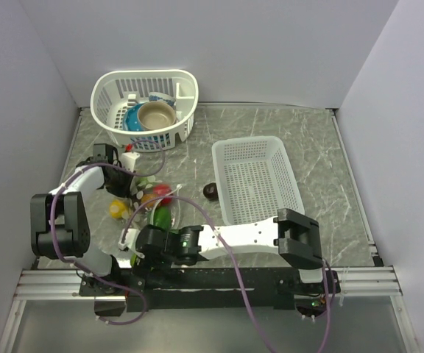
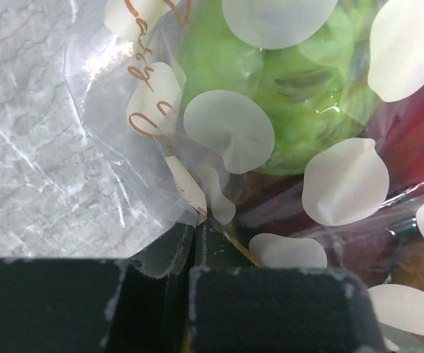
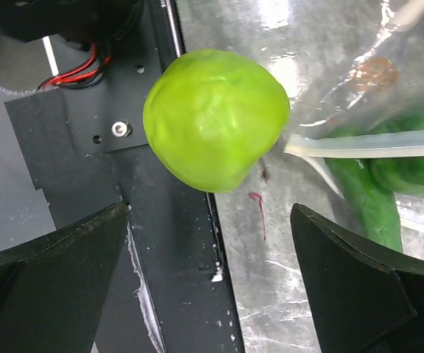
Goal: Open the zip-top bag and remove the fake food
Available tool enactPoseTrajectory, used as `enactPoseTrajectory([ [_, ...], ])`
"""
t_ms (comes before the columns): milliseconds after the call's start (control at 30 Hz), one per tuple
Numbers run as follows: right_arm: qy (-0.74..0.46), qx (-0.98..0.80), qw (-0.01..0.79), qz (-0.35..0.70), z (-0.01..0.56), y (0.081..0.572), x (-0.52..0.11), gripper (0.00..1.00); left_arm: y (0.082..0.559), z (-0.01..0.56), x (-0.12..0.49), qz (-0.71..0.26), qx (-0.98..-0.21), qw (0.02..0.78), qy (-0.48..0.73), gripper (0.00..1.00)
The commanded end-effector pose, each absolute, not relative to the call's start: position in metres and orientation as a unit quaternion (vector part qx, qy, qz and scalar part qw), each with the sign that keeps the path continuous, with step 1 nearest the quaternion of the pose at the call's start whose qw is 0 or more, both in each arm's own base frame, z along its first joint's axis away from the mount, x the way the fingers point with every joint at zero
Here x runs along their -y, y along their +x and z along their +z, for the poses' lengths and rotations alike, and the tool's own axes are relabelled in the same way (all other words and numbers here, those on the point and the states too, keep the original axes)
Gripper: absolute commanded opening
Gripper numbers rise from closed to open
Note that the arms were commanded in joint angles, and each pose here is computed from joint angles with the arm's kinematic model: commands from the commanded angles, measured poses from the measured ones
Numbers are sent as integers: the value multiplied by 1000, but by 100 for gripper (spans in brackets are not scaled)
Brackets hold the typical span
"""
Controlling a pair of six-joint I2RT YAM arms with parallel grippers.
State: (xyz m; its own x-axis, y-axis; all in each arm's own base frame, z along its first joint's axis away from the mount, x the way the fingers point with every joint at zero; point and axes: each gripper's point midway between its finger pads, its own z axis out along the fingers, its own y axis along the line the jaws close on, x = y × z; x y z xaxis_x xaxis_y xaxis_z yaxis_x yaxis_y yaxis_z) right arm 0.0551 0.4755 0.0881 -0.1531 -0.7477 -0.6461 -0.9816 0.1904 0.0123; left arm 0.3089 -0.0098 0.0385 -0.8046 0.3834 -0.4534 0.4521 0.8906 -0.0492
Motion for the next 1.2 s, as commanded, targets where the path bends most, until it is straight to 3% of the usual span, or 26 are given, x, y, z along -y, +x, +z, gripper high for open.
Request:
enactPoseTrajectory([
  [0,-605,-687,318,246,121,56,-493,100,315,48,5,-56,-947,242,205,4],
  [367,-604,-678,340,242,103,64,-525,100,306,44,6,-62,-948,231,211,4],
  [767,-606,-696,296,247,61,66,-519,99,308,61,6,-58,-944,243,215,4],
  [800,-600,-699,297,250,62,67,-518,85,308,62,6,-58,-944,244,214,4],
  [867,-589,-702,307,257,70,74,-514,68,308,65,6,-57,-944,244,213,2],
  [900,-586,-703,310,257,72,76,-513,50,308,65,7,-60,-944,243,214,2],
  [967,-579,-700,328,258,88,82,-508,31,307,66,7,-62,-945,241,212,1],
  [1033,-567,-695,357,260,113,89,-501,26,307,69,8,-63,-945,243,211,1],
  [1167,-543,-689,401,264,155,101,-474,29,307,74,6,-58,-945,245,208,1],
])
